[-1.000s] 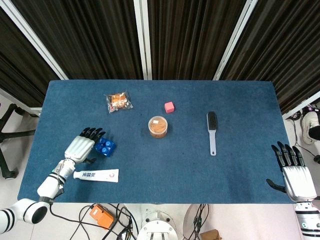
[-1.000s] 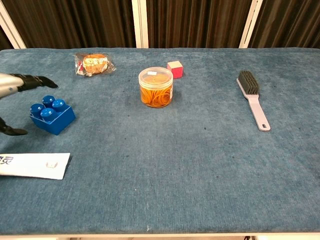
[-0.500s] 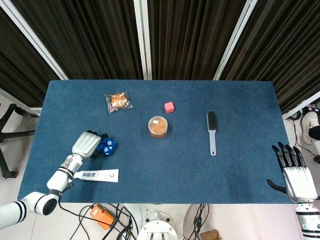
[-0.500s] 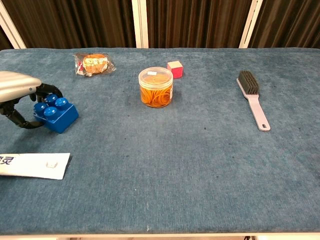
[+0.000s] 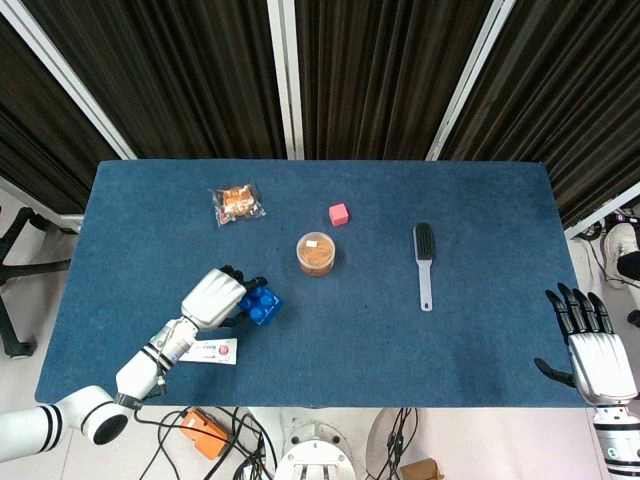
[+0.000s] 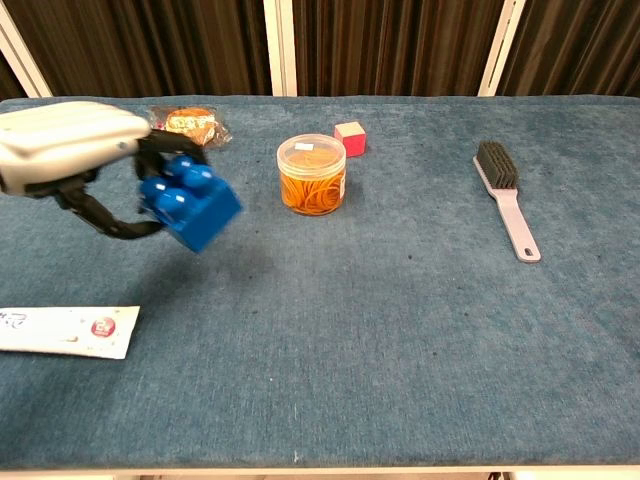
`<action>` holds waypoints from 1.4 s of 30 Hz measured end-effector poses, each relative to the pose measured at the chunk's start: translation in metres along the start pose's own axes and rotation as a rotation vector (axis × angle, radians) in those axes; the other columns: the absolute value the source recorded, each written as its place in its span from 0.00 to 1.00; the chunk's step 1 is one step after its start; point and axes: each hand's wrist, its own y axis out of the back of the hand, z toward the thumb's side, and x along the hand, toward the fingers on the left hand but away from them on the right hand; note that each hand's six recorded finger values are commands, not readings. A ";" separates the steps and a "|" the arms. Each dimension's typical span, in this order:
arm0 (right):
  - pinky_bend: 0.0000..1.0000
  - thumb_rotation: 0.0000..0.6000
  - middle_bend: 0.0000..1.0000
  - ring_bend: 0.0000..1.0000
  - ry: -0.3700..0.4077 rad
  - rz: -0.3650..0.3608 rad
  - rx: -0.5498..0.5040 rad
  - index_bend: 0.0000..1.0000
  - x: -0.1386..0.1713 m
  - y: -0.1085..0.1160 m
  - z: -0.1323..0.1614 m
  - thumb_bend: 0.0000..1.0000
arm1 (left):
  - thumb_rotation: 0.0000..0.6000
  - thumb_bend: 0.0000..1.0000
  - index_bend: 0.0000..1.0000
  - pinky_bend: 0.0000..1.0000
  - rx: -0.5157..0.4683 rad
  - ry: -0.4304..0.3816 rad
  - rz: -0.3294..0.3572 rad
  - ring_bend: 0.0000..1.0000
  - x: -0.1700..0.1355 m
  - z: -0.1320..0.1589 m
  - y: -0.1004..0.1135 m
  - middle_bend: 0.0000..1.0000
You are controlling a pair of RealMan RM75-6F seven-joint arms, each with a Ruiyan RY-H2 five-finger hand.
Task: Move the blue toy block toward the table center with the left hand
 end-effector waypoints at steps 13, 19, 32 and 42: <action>0.00 1.00 0.00 0.00 0.010 -0.014 -0.017 0.00 0.003 0.006 -0.003 0.23 | 1.00 0.36 0.54 0.41 0.171 -0.145 -0.094 0.44 0.026 0.088 -0.031 0.58; 0.00 1.00 0.00 0.00 0.006 -0.026 -0.019 0.00 0.005 0.009 -0.005 0.23 | 1.00 0.21 0.29 0.35 0.197 -0.144 -0.175 0.30 0.030 0.092 -0.053 0.39; 0.00 1.00 0.00 0.00 0.008 -0.018 -0.011 0.00 0.004 0.006 -0.003 0.23 | 1.00 0.12 0.07 0.26 0.211 -0.154 -0.122 0.09 0.007 0.095 -0.027 0.11; 0.00 1.00 0.00 0.00 0.012 -0.013 0.003 0.00 0.006 0.003 0.001 0.23 | 1.00 0.13 0.00 0.11 0.240 0.242 0.032 0.00 -0.074 -0.004 0.021 0.01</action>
